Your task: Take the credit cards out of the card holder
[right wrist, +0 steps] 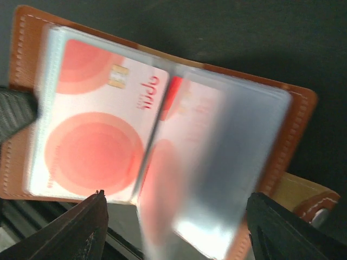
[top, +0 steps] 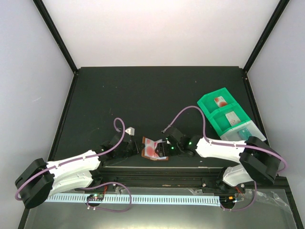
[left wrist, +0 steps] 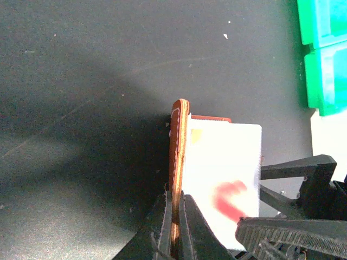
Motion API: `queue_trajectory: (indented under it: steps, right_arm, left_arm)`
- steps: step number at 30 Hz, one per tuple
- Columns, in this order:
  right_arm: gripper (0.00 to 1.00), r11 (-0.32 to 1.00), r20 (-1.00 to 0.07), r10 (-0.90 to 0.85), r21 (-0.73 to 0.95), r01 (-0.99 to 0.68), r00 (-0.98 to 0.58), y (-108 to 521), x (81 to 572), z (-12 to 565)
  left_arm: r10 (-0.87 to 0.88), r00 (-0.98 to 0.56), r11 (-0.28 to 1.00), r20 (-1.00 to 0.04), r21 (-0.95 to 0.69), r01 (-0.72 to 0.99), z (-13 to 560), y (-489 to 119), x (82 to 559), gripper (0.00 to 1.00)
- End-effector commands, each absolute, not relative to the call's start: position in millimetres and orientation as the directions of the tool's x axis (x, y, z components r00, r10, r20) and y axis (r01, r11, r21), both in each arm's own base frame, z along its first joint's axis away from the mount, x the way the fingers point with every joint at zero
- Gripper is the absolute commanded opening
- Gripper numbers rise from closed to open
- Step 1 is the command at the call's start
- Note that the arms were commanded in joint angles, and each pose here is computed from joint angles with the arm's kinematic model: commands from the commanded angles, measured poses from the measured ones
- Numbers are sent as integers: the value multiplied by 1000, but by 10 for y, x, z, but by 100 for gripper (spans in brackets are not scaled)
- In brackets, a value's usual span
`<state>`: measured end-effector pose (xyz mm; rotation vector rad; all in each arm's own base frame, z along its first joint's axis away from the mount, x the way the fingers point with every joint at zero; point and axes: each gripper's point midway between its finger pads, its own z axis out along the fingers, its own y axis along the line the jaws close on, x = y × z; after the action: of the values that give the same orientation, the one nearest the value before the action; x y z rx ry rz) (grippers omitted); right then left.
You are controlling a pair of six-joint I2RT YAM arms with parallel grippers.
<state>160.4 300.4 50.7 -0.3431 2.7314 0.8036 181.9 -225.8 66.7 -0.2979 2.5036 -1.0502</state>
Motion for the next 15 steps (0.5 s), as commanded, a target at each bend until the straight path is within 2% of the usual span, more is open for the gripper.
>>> queue_trajectory:
  steps: [1,6,11,12,15]
  right_arm:
    - [71,878,-366,-134,387,-282,-921,2704,1647,461]
    - [69,896,-423,-112,348,-275,-899,2507,1679,553]
    - [65,854,-473,-126,395,-338,-872,2618,1691,751]
    - [63,845,-474,-130,407,-348,-871,2660,1689,773]
    - [56,823,-468,-139,436,-364,-873,2794,1700,809]
  left_arm:
    - [-362,-877,704,-316,-709,-35,751,-2270,1914,2]
    - [-379,-868,714,-321,-698,-54,710,-2218,1929,1]
    - [-388,-861,724,-328,-687,-64,679,-2166,1938,2]
    - [-391,-859,724,-329,-687,-67,698,-2159,1945,5]
    - [-407,-850,726,-335,-683,-78,743,-2100,1954,24]
